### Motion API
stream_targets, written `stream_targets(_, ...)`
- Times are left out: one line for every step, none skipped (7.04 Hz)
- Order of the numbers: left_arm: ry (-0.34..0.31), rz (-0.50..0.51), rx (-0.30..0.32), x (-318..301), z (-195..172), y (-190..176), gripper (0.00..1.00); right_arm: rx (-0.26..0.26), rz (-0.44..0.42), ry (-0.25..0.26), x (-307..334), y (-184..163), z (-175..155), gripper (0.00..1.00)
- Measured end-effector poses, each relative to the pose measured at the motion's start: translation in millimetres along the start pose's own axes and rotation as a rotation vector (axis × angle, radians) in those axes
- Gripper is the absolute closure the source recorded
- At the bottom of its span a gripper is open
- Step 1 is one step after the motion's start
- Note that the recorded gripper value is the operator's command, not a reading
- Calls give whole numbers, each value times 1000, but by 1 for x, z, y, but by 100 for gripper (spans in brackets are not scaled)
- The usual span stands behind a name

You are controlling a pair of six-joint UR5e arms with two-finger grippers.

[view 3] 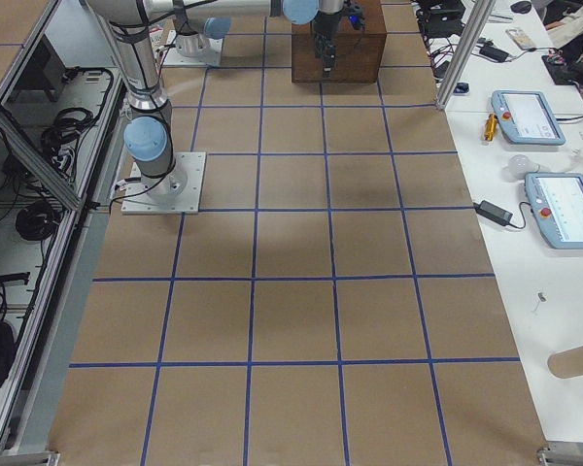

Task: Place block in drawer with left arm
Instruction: 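Close the left gripper on the yellow cube and lift it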

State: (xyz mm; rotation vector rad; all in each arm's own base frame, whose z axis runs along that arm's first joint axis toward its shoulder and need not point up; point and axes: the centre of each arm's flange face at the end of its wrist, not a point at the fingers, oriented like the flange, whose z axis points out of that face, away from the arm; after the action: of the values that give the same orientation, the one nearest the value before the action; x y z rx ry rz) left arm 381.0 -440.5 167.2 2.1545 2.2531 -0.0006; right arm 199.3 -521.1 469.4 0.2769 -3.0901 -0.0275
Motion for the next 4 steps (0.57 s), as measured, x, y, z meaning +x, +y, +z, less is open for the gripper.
stream_targets(0,0,0,0,0,0,100,0,0,0,0,0,0,0)
stream_targets(-1,0,-1,0,-1,0,100,0,0,0,0,0,0,0)
stream_targets(-1,0,-2,0,-1,1,100,0,-1,0,0,0,0,0)
stream_targets(-4,-2,-4,-1,-3,1,100,0,-1,0,0,0,0,0)
